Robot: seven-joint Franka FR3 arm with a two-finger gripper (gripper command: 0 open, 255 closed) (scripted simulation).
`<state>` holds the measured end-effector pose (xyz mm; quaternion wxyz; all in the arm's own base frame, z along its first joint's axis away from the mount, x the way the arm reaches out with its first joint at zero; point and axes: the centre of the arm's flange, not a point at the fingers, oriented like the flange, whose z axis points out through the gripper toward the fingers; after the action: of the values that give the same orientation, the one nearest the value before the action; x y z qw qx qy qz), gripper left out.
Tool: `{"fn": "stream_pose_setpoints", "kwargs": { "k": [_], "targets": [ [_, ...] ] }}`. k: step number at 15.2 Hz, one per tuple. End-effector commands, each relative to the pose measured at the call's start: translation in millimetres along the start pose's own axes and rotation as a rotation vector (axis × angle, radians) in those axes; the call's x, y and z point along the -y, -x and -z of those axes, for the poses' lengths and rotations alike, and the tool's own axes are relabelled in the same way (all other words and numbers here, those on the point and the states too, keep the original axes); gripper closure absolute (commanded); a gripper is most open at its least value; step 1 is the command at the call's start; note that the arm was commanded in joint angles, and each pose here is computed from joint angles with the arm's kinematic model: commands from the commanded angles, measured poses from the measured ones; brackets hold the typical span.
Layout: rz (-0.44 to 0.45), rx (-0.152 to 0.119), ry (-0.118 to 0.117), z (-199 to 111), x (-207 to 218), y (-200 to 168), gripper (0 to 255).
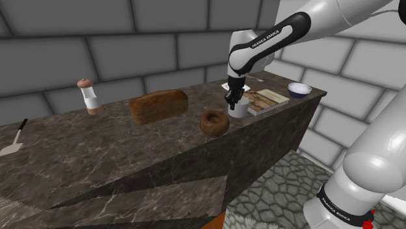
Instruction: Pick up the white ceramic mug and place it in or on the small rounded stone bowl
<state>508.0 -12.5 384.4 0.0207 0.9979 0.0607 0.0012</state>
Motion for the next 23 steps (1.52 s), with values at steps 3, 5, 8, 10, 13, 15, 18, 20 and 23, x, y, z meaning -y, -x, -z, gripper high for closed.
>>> {"fn": "stream_pose_setpoints", "kwargs": {
  "k": [3, 5, 8, 10, 13, 15, 18, 20, 23],
  "targets": [
    [0.0, 0.0, 0.0, 21.3, -0.9, -0.7, 255],
    [0.0, 0.0, 0.0, 31.9, -1.4, -0.7, 255],
    [0.0, 0.0, 0.0, 47.7, -2.0, -0.7, 255],
    [0.0, 0.0, 0.0, 58.2, -2.5, -0.7, 255],
    [0.0, 0.0, 0.0, 74.1, -3.1, -0.7, 255],
    [0.0, 0.0, 0.0, 84.6, -3.6, -0.7, 255],
    [0.0, 0.0, 0.0, 100.4, -4.2, -0.6, 255],
    [0.0, 0.0, 0.0, 111.0, -4.7, -0.6, 255],
    [0.0, 0.0, 0.0, 126.8, -5.3, -0.6, 255]
  ]
}}
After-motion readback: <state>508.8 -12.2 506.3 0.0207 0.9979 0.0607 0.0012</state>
